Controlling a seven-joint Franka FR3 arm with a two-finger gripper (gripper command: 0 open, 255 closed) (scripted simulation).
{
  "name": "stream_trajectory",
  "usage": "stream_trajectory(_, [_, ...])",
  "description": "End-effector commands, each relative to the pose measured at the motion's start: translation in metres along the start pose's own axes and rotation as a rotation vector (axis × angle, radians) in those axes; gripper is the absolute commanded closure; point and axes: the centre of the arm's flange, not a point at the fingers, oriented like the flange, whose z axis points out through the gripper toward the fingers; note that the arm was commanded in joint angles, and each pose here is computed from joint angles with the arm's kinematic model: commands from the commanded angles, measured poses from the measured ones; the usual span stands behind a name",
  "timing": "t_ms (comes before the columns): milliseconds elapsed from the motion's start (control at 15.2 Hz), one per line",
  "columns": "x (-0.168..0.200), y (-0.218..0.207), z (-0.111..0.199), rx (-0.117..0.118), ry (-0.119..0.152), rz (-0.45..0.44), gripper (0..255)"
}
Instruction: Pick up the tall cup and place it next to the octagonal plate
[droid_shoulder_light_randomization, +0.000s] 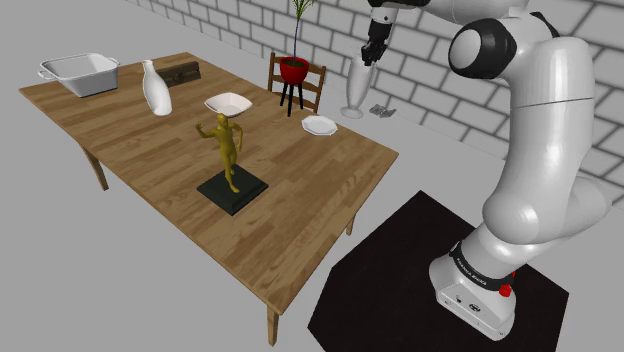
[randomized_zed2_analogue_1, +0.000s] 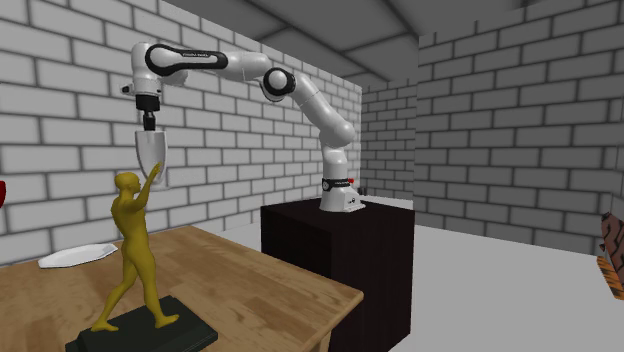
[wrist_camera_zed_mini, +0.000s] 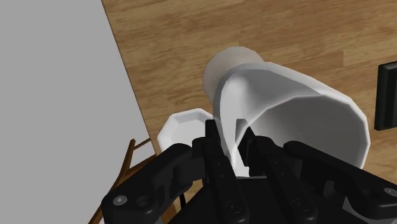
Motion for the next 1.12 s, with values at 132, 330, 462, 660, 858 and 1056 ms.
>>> stream_trajectory(132, [0.000,-0.001,0.021,-0.001,0.002,0.000,255])
stream_trajectory(330, [0.000,-0.001,0.036,-0.001,0.002,0.000,255])
stream_trajectory(462, [0.000,-0.001,0.047,-0.001,0.002,0.000,255])
stream_trajectory(660, [0.000,-0.001,0.063,-0.001,0.002,0.000,255])
stream_trajectory(858, [0.000,-0.001,0.079,-0.001,0.002,0.000,255])
stream_trajectory(1056, [0.000,-0.001,0.094,-0.001,0.002,0.000,255])
